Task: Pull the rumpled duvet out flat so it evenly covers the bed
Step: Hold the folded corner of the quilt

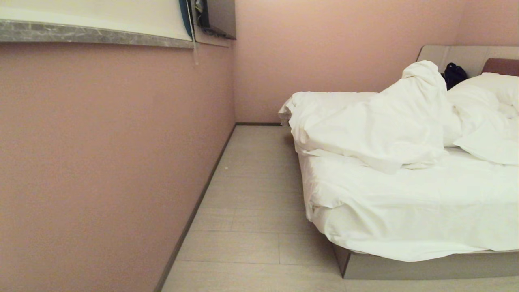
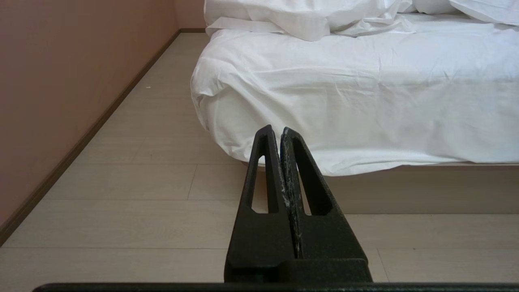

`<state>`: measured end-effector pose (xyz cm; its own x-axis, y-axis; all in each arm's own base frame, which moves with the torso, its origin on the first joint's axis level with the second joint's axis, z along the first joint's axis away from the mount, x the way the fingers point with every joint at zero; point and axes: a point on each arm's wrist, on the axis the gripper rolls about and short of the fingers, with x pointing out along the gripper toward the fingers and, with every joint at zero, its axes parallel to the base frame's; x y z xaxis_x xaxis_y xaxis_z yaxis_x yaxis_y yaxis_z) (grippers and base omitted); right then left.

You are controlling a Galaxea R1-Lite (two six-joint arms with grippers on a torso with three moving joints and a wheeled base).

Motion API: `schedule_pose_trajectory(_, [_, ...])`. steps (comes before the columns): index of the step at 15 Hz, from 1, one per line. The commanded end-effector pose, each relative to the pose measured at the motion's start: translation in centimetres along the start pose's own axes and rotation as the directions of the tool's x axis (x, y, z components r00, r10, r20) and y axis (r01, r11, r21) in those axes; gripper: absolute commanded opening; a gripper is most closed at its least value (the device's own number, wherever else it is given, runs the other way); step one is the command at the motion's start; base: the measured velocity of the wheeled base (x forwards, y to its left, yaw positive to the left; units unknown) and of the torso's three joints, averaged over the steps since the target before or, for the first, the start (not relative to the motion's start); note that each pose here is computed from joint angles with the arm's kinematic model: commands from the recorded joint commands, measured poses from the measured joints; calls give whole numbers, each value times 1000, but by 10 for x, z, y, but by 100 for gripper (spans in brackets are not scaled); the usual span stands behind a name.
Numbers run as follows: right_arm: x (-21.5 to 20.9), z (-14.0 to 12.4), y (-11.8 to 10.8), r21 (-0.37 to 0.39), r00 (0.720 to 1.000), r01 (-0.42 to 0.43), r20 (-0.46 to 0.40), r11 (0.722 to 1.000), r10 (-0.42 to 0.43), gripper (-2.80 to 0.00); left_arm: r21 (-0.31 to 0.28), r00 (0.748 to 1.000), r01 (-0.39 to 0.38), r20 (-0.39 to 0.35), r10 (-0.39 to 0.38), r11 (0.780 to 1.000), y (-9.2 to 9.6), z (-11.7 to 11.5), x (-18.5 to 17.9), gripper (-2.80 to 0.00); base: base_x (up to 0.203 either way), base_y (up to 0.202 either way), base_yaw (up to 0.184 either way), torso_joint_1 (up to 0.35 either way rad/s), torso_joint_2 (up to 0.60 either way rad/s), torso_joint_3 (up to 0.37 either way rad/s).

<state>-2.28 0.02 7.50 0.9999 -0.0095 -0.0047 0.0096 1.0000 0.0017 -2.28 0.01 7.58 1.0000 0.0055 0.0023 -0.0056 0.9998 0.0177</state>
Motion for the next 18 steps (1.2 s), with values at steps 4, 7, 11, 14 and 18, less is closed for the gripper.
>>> schedule_pose_trajectory(4, [0,0,0,0,1000,0,0,1000,0,-280,1,1000,1,-1,-1,1000,0,0,0,-280,0,0,0,0,0,0])
schedule_pose_trajectory(7, [0,0,0,0,1000,0,0,1000,0,-280,2,1000,2,0,-2,1000,0,0,0,-280,0,0,0,0,0,0])
schedule_pose_trajectory(11, [0,0,0,-2,1000,0,0,1000,0,-280,2,1000,2,-1,-2,1000,0,0,0,-280,0,0,0,0,0,0])
schedule_pose_trajectory(14, [0,0,0,-3,1000,0,2,1000,0,-280,2,1000,2,0,-2,1000,0,0,0,-280,0,0,0,0,0,0])
schedule_pose_trajectory(18, [0,0,0,-5,1000,0,2,1000,0,-280,2,1000,2,-1,-2,1000,0,0,0,-280,129,0,1,3,0,3])
